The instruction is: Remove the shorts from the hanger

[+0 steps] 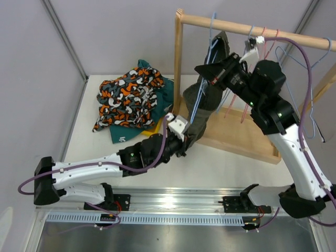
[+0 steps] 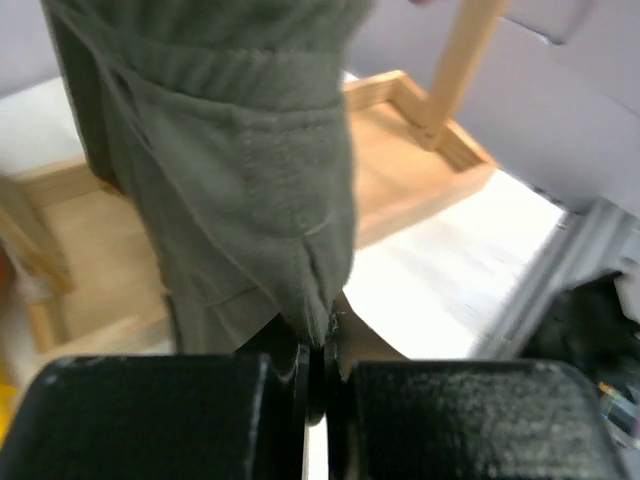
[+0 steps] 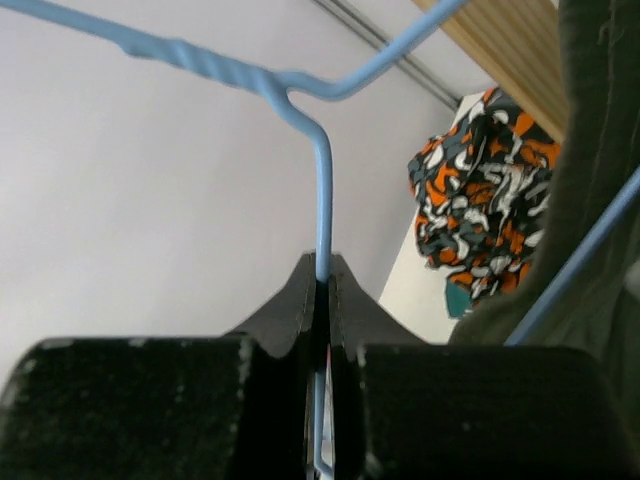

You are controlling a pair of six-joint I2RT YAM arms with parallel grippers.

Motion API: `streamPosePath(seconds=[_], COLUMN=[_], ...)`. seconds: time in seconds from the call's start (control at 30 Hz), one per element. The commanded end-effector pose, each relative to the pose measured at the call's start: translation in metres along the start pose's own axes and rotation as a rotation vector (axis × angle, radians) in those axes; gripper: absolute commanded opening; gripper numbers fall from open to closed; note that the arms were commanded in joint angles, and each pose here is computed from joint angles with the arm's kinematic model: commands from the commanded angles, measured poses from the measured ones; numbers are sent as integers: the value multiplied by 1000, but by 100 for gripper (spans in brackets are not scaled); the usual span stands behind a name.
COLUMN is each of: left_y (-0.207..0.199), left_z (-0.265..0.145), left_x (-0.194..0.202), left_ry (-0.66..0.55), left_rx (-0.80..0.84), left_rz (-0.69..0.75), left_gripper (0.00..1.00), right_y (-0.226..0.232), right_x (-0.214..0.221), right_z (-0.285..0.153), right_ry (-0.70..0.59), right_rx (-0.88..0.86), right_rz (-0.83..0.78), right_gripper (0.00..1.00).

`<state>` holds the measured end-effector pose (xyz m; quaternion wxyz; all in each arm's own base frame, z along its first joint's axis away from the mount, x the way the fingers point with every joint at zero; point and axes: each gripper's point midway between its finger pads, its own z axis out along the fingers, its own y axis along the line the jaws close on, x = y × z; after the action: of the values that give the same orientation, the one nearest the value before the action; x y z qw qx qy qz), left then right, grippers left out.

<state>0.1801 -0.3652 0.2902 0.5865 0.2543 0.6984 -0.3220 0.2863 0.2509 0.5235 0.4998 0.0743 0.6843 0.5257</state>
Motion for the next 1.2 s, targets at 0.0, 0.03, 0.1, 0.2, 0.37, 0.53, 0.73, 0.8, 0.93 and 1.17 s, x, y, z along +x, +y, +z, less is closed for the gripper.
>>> streamPosePath(seconds=[0.0, 0.03, 0.1, 0.2, 0.37, 0.53, 0.73, 0.8, 0.93, 1.17], left_y=[40, 55, 70, 92, 108, 127, 133, 125, 123, 125], left_z=[13, 16, 17, 15, 7, 15, 20, 8, -18, -66], left_x=[-40, -52, -58, -69, -73, -48, -31, -47, -28, -28], left_ry=[-53, -74, -80, -98, -117, -12, 56, -7, -9, -45], left_rx=[-111, -135, -167, -228, -263, -310, -313, -275, -257, -258], left_rz=[-24, -29, -31, -29, -32, -25, -31, -86, -145, -175], left_gripper=[0, 0, 0, 0, 0, 0, 0, 0, 0, 0], right_y=[49, 46, 45, 48, 62, 77, 74, 55, 38, -11], right_x=[-15, -6, 1, 11, 16, 21, 15, 15, -7, -42], right_z=[-41, -50, -60, -72, -82, -81, -79, -63, -38, 12], right_ry=[-66, -48, -25, 16, 64, 131, 90, 79, 54, 18], right_rx=[-191, -187, -191, -203, -267, -325, -273, -197, -154, -80], right_rz=[73, 119, 155, 216, 284, 398, 356, 301, 242, 250], right_gripper=[0, 0, 0, 0, 0, 0, 0, 0, 0, 0])
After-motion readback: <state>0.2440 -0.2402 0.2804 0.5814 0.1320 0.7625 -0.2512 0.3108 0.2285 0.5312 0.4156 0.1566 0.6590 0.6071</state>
